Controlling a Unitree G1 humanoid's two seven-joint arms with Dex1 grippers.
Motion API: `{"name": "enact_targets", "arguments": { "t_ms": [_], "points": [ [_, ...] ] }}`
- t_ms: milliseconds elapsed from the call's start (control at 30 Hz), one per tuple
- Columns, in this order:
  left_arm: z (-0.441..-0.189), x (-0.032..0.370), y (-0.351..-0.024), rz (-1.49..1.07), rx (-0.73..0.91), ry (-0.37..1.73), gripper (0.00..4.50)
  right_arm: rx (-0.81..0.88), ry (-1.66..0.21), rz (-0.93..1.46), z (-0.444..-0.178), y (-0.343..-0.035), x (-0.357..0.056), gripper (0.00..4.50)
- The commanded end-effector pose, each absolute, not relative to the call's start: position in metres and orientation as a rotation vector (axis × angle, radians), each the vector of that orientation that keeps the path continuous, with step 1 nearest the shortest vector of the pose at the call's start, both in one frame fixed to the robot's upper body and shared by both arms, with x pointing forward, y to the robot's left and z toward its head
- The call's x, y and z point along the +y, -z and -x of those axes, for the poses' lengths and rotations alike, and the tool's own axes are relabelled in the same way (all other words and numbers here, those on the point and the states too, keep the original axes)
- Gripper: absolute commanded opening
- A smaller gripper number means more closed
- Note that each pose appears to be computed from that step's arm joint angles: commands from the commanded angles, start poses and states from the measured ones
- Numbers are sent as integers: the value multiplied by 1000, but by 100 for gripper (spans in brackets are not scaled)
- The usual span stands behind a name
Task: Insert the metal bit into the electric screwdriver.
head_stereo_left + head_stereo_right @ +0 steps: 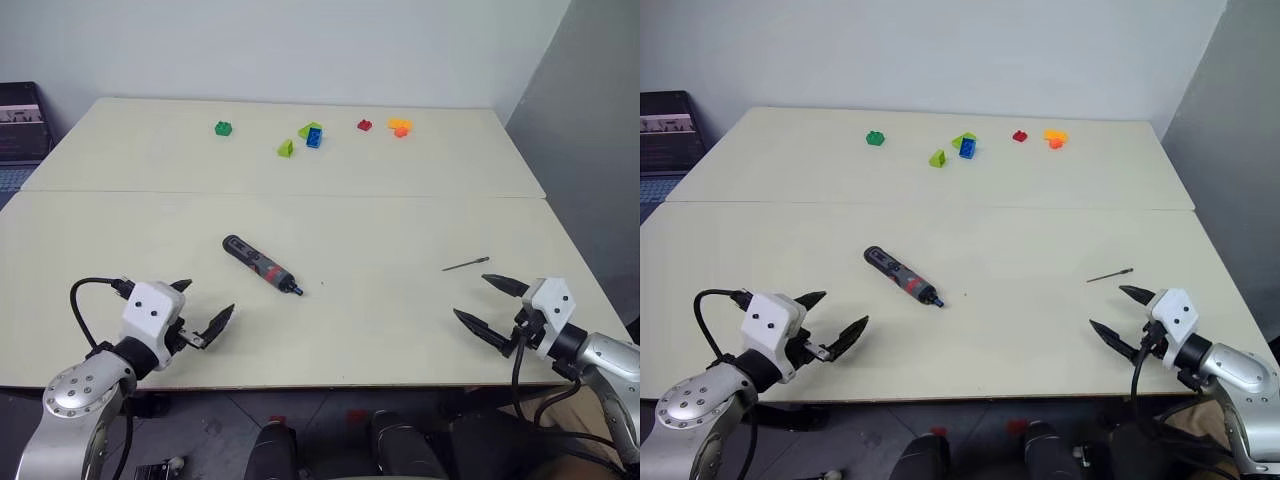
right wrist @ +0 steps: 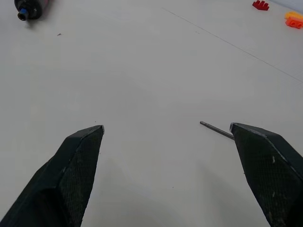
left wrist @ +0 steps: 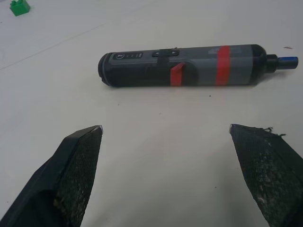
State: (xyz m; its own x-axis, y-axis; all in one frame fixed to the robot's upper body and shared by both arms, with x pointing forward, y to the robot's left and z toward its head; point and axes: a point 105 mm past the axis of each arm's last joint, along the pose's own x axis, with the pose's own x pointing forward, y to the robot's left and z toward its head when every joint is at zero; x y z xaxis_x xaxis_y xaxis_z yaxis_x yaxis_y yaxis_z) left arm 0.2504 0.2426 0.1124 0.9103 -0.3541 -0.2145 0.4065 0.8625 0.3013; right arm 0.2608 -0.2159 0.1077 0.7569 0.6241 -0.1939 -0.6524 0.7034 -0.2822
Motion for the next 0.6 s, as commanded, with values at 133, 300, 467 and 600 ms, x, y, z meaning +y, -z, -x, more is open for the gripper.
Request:
{"name": "enact_targets", "arguments": {
  "t_ms": [133, 300, 467, 600],
  "points": [
    [-249, 244, -121, -380, 142, 406, 448, 37, -713, 376, -260, -122, -215, 450],
    [-245, 237, -126, -339, 120, 486, 448, 38, -713, 370, -259, -122, -214, 450],
    [-245, 242, -137, -380, 101, 562, 448, 37, -718, 365, -259, -123, -211, 450],
    [-258, 247, -153, -549, 84, 635, 448, 33, -740, 370, -256, -127, -207, 450]
  ]
}}
